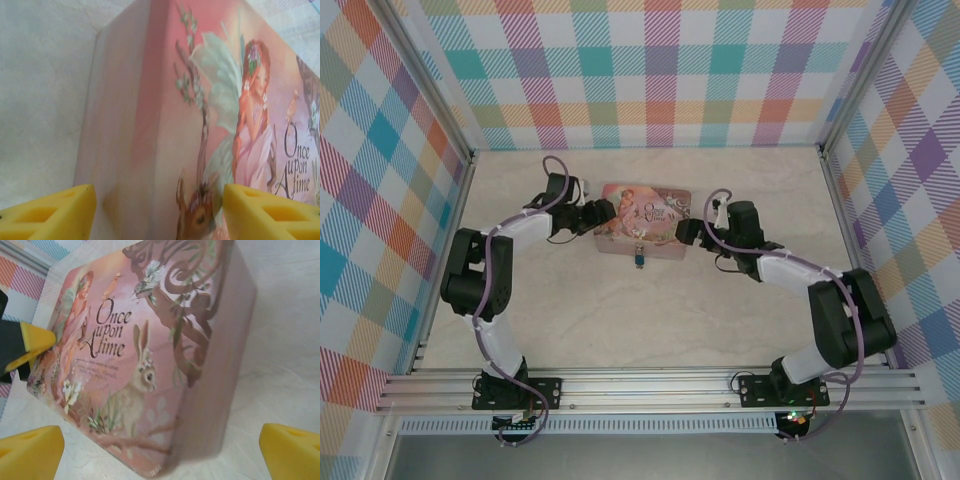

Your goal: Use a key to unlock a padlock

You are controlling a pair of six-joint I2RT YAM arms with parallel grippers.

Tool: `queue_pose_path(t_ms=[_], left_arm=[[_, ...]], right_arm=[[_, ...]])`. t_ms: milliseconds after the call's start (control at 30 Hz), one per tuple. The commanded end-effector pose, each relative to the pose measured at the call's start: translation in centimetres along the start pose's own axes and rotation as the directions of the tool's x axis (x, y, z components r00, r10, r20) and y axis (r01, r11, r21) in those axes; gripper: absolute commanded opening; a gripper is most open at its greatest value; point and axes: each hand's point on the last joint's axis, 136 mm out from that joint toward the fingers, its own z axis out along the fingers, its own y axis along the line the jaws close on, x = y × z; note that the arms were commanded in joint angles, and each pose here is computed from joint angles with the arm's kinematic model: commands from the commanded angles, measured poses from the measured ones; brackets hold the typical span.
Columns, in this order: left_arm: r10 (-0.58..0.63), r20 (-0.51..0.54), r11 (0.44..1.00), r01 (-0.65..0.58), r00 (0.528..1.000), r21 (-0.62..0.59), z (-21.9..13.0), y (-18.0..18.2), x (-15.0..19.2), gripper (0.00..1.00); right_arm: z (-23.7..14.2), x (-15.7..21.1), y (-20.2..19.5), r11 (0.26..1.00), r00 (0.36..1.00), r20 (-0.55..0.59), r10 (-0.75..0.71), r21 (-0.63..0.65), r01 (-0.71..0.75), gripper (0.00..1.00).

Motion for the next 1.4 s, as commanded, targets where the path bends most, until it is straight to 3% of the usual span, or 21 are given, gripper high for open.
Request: queue_pose_path(t_ms=[0, 433, 667, 800, 1033, 1200, 1367], left_arm=[[0.004, -0.045, 1.0, -0.005, 0.999, -0.03, -0.8, 0.6, 2.5, 0.65], [-0.02, -0.05, 0.999, 0.019, 0.999, -0.027, -2.7, 0.4, 7.9, 0.61], [-0.019, -0.055, 1.0, 0.019, 0.998, -0.003, -3.8, -1.7, 10.5, 0.6], [-0.034, -0.031, 0.999, 0.033, 0.999, -0.017, -4.9, -1.8, 11.4, 0.62], [-0.011, 0.079, 0.997, 0.016, 0.997, -0.073, -8.1, -2.3, 9.3, 0.73], [0.053, 0.146, 0.986, -0.028, 0.988, -0.166, -10.6, -3.0, 6.4, 0.79], [0.105, 0.167, 0.967, -0.061, 0.98, -0.247, -11.1, -2.8, 3.3, 0.85]], right_arm=[[1.1, 0.3, 1.0, 0.998, 0.997, -0.078, 0.028, -0.047, -0.032, 1.0], [5.1, -1.4, 3.3, 0.981, 0.982, -0.165, -0.087, -0.185, 0.056, 1.0], [7.2, -2.4, 4.1, 0.966, 0.972, -0.187, -0.14, -0.243, 0.092, 1.0], [7.5, -3.4, 3.0, 0.975, 0.976, -0.15, -0.157, -0.178, 0.129, 1.0], [2.3, -6.8, 1.1, 0.983, 0.984, 0.043, -0.17, -0.065, 0.173, 1.0], [-1.5, -3.1, 2.4, 0.962, 0.975, 0.087, -0.204, -0.166, 0.216, 1.0], [-2.4, 2.1, 3.9, 0.93, 0.984, 0.066, -0.164, -0.323, 0.176, 0.98]])
